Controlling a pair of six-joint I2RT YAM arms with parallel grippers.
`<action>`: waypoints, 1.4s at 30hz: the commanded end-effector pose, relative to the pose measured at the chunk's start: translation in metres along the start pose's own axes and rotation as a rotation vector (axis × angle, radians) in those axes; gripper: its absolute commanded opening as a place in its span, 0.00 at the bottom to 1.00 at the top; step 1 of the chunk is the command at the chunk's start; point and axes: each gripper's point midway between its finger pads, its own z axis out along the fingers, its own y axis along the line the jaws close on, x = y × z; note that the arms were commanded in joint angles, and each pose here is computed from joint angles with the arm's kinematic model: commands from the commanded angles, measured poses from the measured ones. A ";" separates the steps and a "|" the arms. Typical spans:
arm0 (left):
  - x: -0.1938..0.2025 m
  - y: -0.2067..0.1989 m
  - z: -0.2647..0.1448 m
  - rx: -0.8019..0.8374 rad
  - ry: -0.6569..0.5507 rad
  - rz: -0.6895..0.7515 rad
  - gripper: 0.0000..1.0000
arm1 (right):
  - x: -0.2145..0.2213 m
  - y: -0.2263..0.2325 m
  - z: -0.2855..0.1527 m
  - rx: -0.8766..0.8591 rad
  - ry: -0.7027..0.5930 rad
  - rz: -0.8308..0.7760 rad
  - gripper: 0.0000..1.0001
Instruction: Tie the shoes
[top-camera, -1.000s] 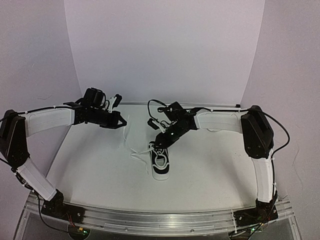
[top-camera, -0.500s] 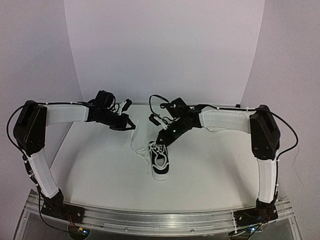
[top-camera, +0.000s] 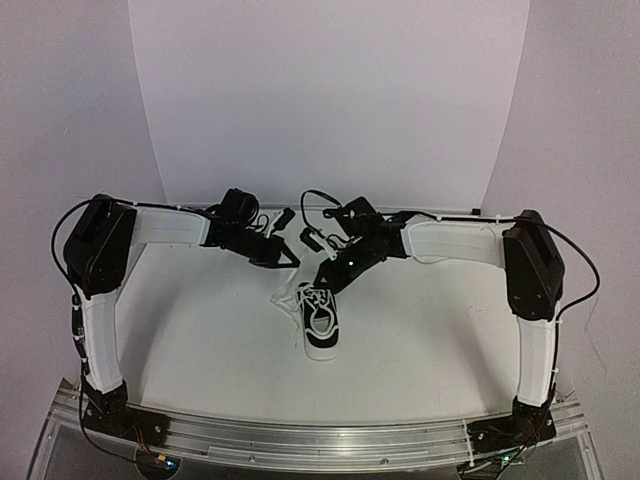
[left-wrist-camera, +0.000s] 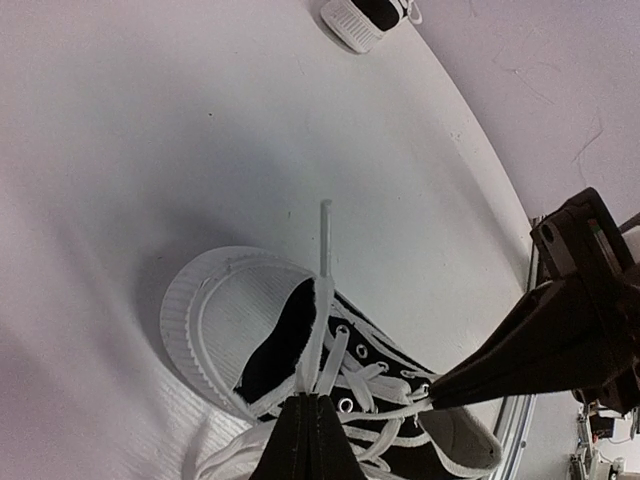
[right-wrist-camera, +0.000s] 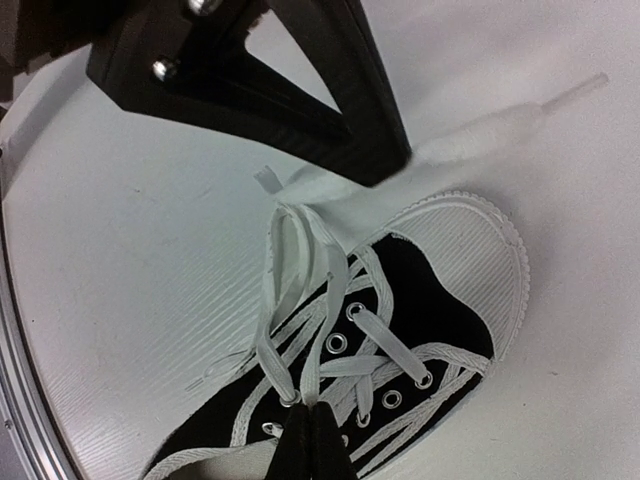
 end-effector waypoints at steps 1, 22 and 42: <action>-0.026 -0.018 0.022 0.079 -0.036 0.070 0.00 | -0.021 0.007 -0.021 0.006 -0.083 -0.036 0.00; 0.068 -0.071 0.017 0.301 0.195 0.161 0.00 | -0.018 -0.018 -0.018 0.091 -0.104 0.008 0.00; 0.087 -0.103 0.033 0.445 0.261 0.197 0.00 | -0.026 -0.011 -0.022 0.047 -0.132 0.025 0.00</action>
